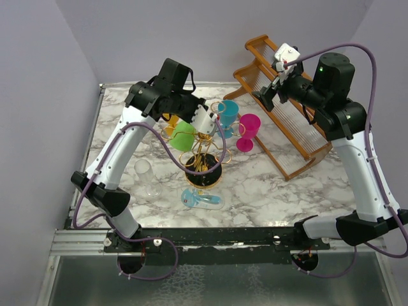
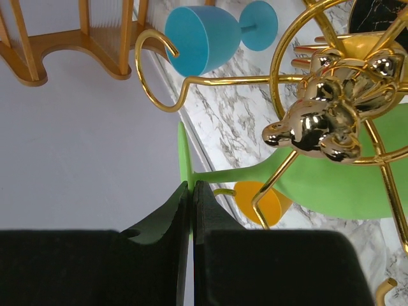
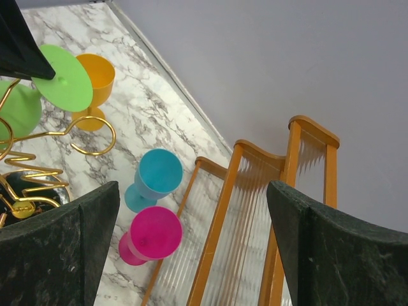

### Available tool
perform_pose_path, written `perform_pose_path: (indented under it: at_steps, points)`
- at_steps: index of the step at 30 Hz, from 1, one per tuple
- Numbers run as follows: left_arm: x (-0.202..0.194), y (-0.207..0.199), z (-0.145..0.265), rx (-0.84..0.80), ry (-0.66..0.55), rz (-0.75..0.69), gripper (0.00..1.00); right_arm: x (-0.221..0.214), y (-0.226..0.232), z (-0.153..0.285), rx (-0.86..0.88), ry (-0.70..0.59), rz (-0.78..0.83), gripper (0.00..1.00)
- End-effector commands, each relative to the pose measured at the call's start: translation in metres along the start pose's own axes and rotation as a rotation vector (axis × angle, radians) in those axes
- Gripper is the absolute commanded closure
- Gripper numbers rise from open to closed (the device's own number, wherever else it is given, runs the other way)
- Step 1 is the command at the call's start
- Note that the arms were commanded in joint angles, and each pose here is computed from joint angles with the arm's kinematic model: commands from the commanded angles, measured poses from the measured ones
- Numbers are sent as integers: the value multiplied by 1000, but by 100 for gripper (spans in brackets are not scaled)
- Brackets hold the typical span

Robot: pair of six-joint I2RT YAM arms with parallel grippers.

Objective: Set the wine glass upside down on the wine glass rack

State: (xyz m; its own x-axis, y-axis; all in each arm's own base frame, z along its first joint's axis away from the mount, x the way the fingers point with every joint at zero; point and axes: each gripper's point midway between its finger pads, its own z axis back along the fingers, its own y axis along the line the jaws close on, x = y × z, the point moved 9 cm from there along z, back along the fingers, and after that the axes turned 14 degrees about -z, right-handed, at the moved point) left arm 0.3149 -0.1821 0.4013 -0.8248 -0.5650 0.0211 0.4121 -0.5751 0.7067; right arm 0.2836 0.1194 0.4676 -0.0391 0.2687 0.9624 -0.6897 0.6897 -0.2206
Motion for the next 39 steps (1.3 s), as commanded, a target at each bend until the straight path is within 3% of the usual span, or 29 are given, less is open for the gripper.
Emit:
perform_pose_path:
  at_steps: [1, 10, 39]
  points:
    - [17, 6, 29, 69, -53, -21, 100, 5, 1, 10, 4, -30, 12, 2]
    - [19, 0, 34, 51, -52, -10, 100, 5, 1, 11, 2, -32, 15, 2]
    - [-6, -15, 17, 44, 202, 192, 100, 1, 0, 10, 8, -23, 9, 2]
